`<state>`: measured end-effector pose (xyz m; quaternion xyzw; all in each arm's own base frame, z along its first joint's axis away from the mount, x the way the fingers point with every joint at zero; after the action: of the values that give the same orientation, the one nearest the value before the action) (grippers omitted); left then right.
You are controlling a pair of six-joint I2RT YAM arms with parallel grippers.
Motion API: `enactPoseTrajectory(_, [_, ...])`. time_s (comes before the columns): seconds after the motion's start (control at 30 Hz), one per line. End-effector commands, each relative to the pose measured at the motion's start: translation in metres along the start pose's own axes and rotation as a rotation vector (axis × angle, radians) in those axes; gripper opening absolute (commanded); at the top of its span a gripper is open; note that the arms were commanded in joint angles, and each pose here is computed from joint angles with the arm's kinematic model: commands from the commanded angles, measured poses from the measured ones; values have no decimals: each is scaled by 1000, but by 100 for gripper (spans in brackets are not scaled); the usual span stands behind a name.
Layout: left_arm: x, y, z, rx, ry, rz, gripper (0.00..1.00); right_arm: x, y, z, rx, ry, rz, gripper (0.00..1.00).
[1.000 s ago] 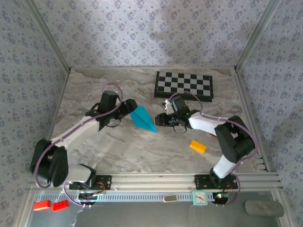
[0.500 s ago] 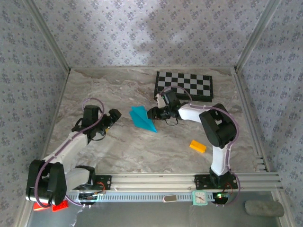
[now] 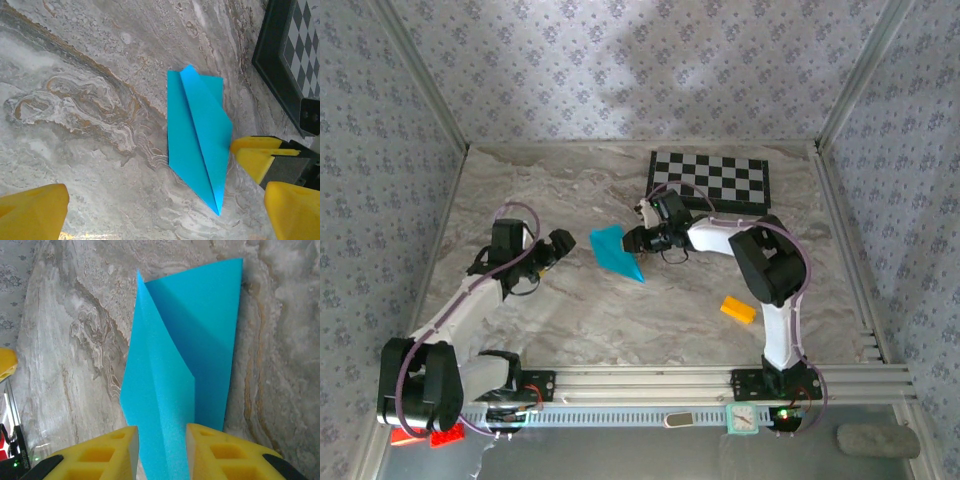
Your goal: Fold a paper plane with a square sheet of paper (pick it up from the middle)
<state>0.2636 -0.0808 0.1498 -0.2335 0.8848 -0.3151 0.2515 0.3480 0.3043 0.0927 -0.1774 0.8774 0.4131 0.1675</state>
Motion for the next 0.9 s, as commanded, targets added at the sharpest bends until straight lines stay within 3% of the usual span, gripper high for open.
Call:
enactPoseTrajectory(0.0, [-3, -2, -1, 13, -7, 36, 100, -5, 1, 4, -7, 4, -32, 30])
enactPoseTrajectory(0.3, [-4, -4, 6, 28, 17, 39, 100, -10, -3, 8, 17, 8, -44, 30])
enactPoseTrajectory(0.57, [-7, -5, 9, 27, 14, 36, 100, -19, 1, -14, 77, -103, -64, 35])
enactPoseTrajectory(0.77, [-9, -6, 12, 27, 17, 35, 100, -5, -16, -13, 144, -119, -23, 40])
enactPoseTrajectory(0.87, [-10, -6, 14, 27, 25, 34, 100, -3, -15, -8, 119, -106, -22, 38])
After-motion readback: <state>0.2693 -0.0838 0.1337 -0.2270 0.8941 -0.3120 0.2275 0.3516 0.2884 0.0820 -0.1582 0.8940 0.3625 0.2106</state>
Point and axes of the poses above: each hand's point on the last joint's axis, 136 mm out from that joint toward the fingers, its own z axis out along the fingers, its own y axis along the line the jaws close on, x = y × z, the point moved 6 cm from there along -z, back along the fingers, and after that the axes turned 1 degree about -z, right-handed, at the moved point
